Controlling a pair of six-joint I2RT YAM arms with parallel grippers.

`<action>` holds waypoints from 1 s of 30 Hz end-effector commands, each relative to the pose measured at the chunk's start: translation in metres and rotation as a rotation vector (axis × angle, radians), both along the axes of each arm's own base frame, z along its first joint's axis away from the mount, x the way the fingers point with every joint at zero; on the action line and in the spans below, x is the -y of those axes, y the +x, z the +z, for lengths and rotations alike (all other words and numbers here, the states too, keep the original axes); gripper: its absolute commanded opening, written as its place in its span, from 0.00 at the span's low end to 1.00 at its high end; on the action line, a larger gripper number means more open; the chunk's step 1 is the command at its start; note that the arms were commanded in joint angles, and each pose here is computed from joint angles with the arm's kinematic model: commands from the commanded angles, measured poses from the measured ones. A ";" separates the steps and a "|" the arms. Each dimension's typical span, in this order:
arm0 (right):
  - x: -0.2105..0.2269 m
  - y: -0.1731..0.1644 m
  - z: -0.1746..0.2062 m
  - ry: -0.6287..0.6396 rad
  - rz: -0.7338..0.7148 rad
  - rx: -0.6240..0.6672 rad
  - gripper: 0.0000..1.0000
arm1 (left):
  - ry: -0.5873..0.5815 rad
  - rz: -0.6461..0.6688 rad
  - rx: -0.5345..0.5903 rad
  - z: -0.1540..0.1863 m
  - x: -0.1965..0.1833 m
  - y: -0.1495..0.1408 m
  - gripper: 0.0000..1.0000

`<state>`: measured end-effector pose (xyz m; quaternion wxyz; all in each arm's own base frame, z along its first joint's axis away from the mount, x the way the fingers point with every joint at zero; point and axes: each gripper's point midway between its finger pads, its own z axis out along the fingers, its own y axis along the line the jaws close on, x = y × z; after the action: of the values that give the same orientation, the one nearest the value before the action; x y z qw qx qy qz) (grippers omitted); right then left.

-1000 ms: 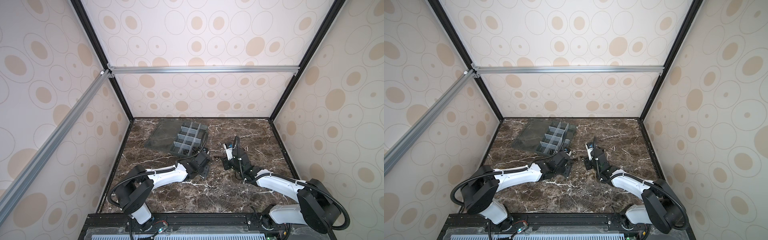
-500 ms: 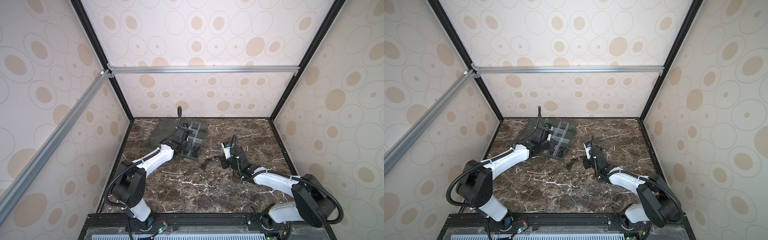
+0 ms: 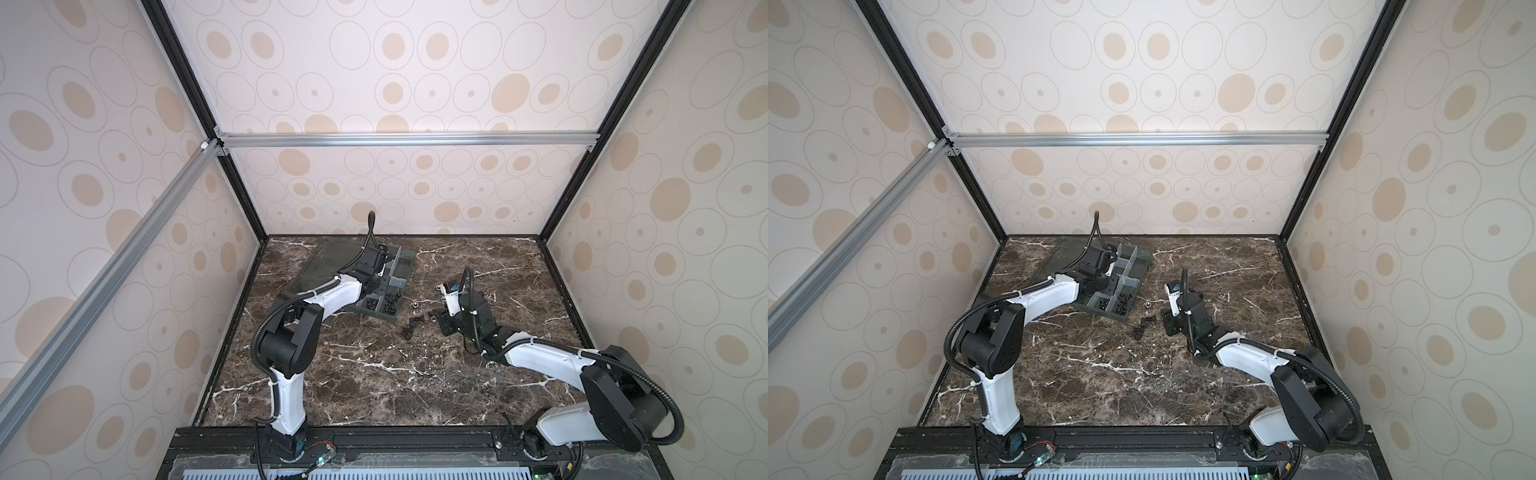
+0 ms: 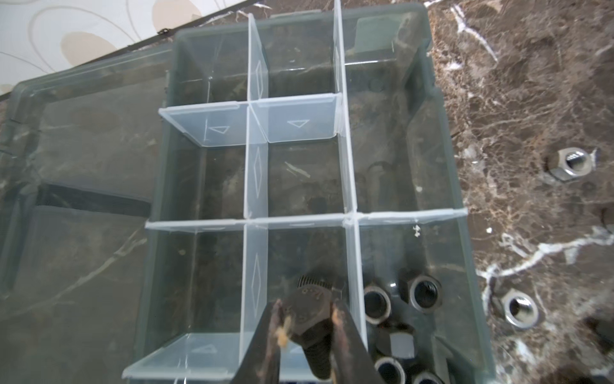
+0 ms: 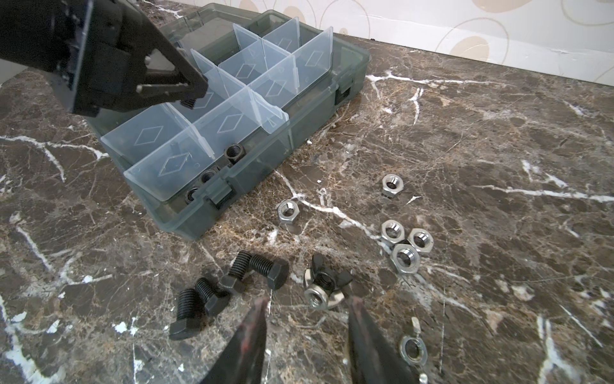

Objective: Sort the screws and nuts into containers
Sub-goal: Place the screw into the container.

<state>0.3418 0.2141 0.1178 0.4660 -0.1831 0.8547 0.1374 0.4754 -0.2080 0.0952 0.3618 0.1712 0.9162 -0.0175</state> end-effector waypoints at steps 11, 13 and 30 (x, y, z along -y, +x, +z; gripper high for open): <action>0.000 -0.009 0.014 0.018 0.013 0.053 0.43 | -0.093 -0.061 0.147 0.084 0.018 -0.045 0.46; 0.003 -0.013 0.014 0.001 0.009 0.067 0.42 | -0.092 -0.083 0.154 0.090 0.024 -0.063 0.47; 0.055 -0.067 0.006 -0.049 -0.081 0.017 0.44 | -0.166 -0.391 -0.115 0.009 0.137 -0.156 0.48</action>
<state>0.2876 0.1700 0.1419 0.5003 -0.1635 0.8426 0.1146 0.3244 -0.3428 0.1090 0.3272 0.3217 0.8732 -0.1643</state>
